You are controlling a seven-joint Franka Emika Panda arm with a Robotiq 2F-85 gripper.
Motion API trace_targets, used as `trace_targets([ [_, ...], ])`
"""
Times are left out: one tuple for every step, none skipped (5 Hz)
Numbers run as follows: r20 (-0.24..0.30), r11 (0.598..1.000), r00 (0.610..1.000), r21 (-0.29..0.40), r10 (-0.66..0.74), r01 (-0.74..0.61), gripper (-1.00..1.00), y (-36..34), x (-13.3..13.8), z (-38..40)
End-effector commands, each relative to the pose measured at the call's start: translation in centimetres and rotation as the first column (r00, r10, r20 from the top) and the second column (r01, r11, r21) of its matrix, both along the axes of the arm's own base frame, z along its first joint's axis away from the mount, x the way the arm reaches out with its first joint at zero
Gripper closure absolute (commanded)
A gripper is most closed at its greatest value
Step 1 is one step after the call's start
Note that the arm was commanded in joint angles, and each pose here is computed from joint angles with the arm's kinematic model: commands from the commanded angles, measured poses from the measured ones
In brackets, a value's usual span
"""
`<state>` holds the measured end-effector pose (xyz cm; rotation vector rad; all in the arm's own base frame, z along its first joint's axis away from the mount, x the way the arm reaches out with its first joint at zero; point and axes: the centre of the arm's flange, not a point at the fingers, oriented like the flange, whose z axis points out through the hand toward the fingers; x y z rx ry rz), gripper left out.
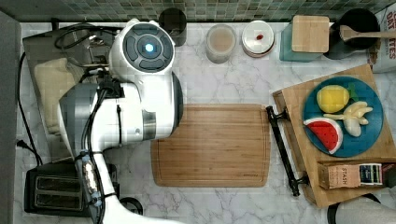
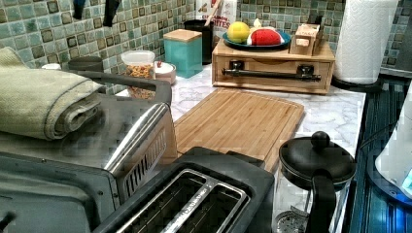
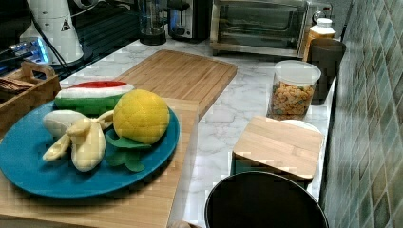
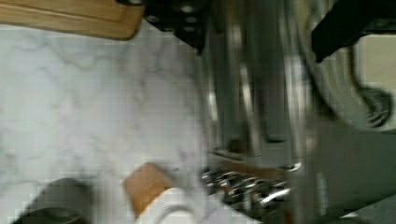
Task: Pick up the towel.
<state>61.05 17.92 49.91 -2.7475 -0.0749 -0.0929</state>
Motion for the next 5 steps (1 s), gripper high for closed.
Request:
trace_targets([
  [0.111, 0.967, 0.973, 0.137, 0.201, -0.215, -1.00, 4.3, -3.5, 6.1],
  [0.096, 0.949, 0.959, 0.148, 0.265, -0.277, -1.00, 7.2, -4.4, 5.2],
  [0.098, 0.935, 0.945, 0.146, 0.311, -0.323, -1.00, 10.1, -5.1, 4.7],
  [0.106, 0.927, 0.935, 0.132, 0.339, -0.352, -1.00, 12.5, -5.6, 4.2],
  [0.079, 0.931, 0.938, 0.119, 0.339, -0.346, -1.00, 14.4, -4.7, 3.1],
])
